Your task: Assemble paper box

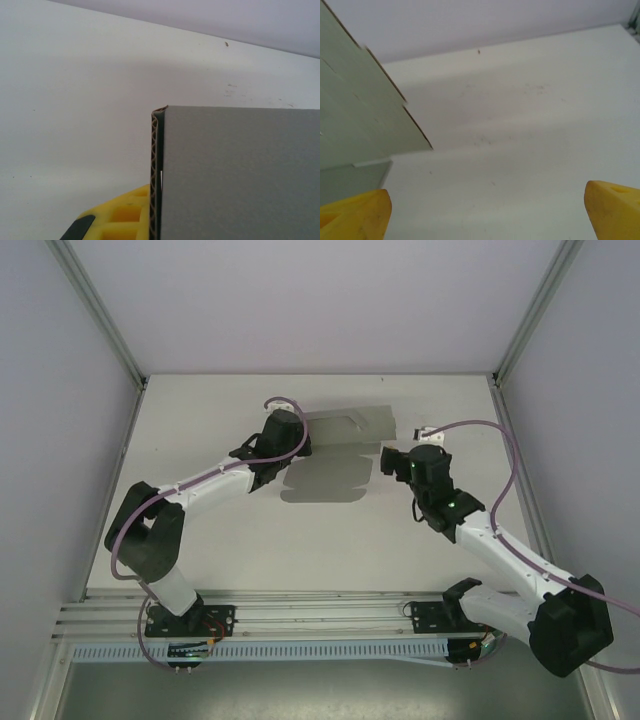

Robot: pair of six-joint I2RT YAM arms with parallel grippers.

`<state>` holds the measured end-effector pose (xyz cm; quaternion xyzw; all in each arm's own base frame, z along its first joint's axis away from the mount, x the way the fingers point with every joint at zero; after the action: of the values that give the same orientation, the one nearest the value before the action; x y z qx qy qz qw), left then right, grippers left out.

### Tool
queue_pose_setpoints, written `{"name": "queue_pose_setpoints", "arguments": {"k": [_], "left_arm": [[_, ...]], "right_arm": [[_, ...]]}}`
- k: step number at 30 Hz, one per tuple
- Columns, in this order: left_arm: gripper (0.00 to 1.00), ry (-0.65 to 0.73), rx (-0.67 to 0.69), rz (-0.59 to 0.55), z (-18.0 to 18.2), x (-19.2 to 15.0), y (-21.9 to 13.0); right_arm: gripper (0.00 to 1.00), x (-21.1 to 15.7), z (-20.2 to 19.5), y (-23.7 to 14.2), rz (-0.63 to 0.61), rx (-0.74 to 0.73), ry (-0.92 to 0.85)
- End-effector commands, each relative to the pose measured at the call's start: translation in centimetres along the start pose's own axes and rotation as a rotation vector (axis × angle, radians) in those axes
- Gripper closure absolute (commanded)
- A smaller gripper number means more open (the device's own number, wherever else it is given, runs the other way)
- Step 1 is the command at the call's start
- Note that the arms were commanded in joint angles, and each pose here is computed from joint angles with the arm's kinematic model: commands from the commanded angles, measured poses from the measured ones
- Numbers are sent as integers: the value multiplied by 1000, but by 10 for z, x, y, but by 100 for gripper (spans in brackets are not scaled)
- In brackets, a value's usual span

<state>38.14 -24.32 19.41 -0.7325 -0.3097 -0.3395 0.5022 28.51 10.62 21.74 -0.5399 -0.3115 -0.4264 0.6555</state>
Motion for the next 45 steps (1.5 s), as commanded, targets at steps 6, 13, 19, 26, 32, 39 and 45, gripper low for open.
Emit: {"name": "queue_pose_setpoints", "arguments": {"k": [6, 13, 19, 26, 32, 39, 45], "left_arm": [[100, 54, -7, -36, 1, 5, -8], [100, 44, -45, -42, -4, 7, -10], [100, 62, -68, -37, -7, 5, -6], [100, 129, -141, -35, -14, -2, -2], [100, 93, -153, -26, -17, 0, 1], [100, -2, -187, -18, -25, 5, 4], [100, -17, -191, -27, -25, 5, 5]], "right_arm": [[1, -17, -7, 13, 112, 38, 54], [1, -14, 6, 28, 159, 118, 72], [1, -8, 18, 31, 146, 193, 82], [1, 1, 23, 34, 125, 208, 62], [1, 3, 46, 42, 124, 307, 74], [1, 1, 64, 57, -38, 196, 57], [1, -4, 82, 73, -33, 162, 25]]}}
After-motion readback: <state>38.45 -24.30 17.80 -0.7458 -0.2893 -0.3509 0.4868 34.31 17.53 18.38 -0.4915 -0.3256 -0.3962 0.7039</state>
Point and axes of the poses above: each hand's point on the last joint's axis, 136 mm out from that joint toward the fingers, its own y axis out along the fingers, its own z axis along the line the jaws close on, x = y × z, the point moved 5 cm from there along -y, back along the fingers, and after that the axes turned 6 degrees about y, right-handed, at the moved point
